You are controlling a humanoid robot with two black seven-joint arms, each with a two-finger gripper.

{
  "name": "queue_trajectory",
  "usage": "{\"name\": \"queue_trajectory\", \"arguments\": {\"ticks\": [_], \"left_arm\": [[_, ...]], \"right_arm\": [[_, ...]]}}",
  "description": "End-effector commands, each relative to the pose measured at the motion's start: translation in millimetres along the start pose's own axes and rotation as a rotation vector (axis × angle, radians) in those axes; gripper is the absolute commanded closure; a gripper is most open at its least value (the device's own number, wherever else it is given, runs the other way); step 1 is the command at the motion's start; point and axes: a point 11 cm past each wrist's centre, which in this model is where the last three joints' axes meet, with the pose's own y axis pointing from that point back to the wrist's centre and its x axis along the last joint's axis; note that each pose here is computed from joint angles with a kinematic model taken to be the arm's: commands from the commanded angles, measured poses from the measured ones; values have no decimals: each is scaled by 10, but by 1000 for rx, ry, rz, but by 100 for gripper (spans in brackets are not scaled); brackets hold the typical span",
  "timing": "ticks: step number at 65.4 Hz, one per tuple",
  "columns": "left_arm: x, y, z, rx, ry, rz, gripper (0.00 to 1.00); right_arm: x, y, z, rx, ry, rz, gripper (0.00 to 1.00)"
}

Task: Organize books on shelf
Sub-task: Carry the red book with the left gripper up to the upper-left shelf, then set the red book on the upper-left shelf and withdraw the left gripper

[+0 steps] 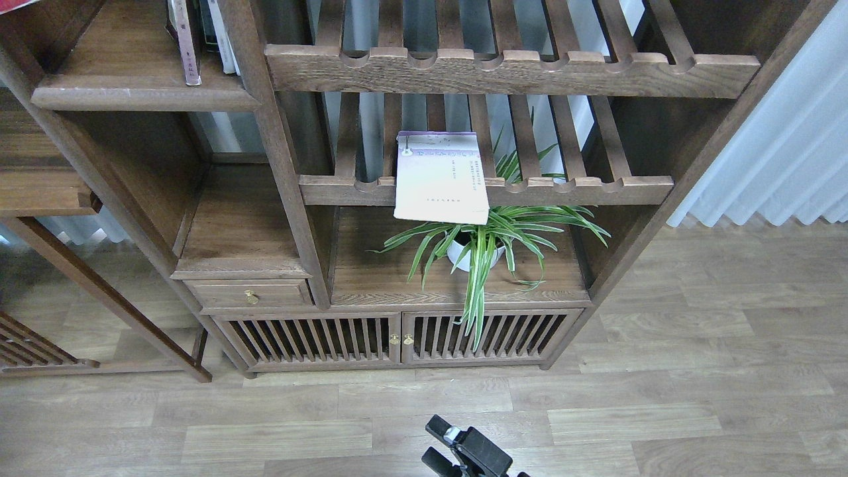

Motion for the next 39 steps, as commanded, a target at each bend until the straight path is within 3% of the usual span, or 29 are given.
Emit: {"name": "queue_trajectory", "arguments": {"ticks": [1, 23, 33, 39], "left_arm": [[-186, -287, 112, 20, -36, -21, 98], [-275, -494, 165, 68, -129, 9, 98], [-586, -788, 106, 95, -201, -39, 98], [-723, -1008, 71, 94, -203, -45, 97]], "right_arm": [[-16, -15, -23, 4, 4, -5, 2], [-145, -164, -190, 15, 45, -42, 2], [-286, -303, -357, 35, 89, -78, 2], [-413, -378, -571, 117, 119, -109, 2]]}}
